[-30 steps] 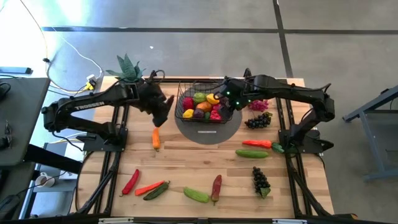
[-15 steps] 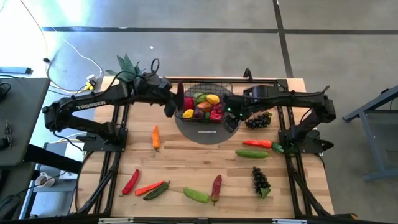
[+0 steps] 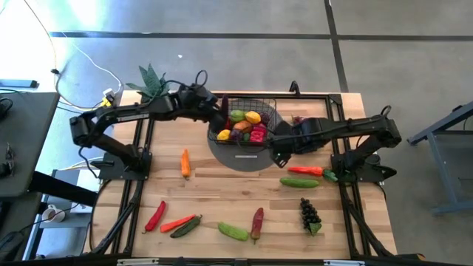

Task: Build produce basket
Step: Put the eggplant into the wire basket, then put the top cucumber into the wire basket

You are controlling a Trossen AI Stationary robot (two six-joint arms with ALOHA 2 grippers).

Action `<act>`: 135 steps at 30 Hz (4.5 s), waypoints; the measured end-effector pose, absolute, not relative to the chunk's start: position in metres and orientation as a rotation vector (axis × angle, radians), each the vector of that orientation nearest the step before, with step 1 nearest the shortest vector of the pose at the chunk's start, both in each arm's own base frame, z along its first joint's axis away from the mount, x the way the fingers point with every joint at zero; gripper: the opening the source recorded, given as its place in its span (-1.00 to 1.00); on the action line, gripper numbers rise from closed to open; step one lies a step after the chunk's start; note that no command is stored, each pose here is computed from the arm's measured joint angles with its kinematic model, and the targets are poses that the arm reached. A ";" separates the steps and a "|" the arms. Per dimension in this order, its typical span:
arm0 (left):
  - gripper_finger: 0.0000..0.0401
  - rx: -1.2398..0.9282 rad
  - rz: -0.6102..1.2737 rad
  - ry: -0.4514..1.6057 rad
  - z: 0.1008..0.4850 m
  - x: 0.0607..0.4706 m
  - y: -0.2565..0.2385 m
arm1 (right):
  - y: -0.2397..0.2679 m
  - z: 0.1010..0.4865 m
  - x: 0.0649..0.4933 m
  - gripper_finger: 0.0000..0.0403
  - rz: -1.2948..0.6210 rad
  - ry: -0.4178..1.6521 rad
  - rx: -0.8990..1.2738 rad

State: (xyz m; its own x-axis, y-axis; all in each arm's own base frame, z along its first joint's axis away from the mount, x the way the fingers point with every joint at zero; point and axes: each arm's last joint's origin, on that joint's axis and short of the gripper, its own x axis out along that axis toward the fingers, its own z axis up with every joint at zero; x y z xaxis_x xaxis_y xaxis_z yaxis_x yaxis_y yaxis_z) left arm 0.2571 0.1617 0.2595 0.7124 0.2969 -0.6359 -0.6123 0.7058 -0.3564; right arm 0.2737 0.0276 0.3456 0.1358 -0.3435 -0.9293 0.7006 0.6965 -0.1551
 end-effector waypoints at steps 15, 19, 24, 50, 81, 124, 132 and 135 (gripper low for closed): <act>-0.24 -0.692 0.613 0.653 0.222 0.265 0.186 | 0.031 0.345 0.269 0.31 -0.776 1.259 0.333; -0.13 -0.698 0.623 0.664 0.220 0.264 0.188 | 0.035 0.344 0.269 0.31 -0.705 1.311 0.356; 0.03 -0.706 0.641 0.656 0.220 0.260 0.193 | 0.046 0.344 0.267 0.31 -0.628 1.350 0.351; 0.11 -0.526 0.578 0.625 0.301 0.270 0.204 | 0.075 0.228 0.227 0.31 -0.204 1.563 0.342; 0.11 -0.408 0.617 0.711 0.352 0.261 0.200 | 0.060 0.142 0.204 -0.13 -0.153 1.492 0.355; 0.11 -0.250 0.826 0.993 0.359 0.209 0.144 | -0.020 0.272 0.322 -0.47 -0.112 0.508 0.666; 0.11 -0.311 0.835 1.008 0.340 0.196 0.125 | -0.040 0.267 0.344 -0.47 -0.189 0.319 0.705; 0.11 -0.332 0.840 1.001 0.337 0.192 0.119 | -0.047 0.262 0.351 -0.46 -0.242 0.259 0.735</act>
